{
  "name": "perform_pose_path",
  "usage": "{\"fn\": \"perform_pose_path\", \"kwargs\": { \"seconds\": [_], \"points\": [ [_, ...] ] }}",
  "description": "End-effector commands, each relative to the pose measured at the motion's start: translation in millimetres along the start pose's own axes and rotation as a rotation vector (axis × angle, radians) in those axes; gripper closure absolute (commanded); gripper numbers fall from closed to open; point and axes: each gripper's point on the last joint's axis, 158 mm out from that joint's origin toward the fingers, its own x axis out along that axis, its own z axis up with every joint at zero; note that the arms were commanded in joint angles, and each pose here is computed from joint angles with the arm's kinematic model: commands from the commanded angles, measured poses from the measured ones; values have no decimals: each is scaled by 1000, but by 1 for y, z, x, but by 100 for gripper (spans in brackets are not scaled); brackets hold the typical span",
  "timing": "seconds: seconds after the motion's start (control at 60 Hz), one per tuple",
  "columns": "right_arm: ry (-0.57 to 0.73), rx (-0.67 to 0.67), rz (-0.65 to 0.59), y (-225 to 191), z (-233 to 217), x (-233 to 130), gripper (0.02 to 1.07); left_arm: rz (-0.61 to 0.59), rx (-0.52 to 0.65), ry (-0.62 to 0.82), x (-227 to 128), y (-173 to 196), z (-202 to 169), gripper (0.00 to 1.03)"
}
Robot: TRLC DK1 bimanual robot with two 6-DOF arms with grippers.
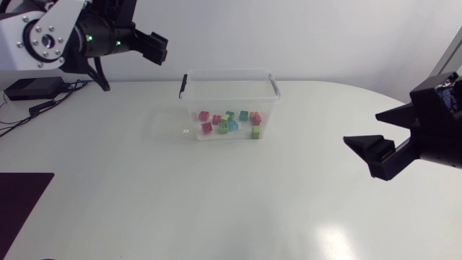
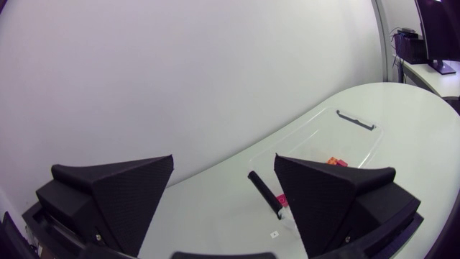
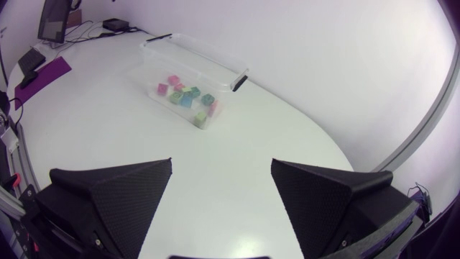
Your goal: Place the duplo bricks in the container
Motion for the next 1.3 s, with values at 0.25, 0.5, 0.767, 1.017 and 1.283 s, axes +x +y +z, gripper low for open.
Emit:
{"fn": "perform_pose_path", "kwargs": {
  "seconds": [0.25, 0.5, 0.767, 1.017, 1.283],
  "points": [
    [-39, 79, -128, -28, -15, -4, 7, 65, -31, -16, -68, 17, -29, 5],
    [-87, 126, -198, -40, -19, -12, 7, 129, -35, -69, -116, 26, -54, 5],
    [-144, 182, -283, -53, -29, -18, 7, 162, -54, -103, -155, 21, -83, 5],
    [-165, 184, -314, -54, -36, -19, 7, 189, -60, -82, -171, 17, -117, 5],
    [-208, 211, -347, -52, -48, -19, 7, 197, -102, -110, -189, 11, -135, 5]
  ]
}}
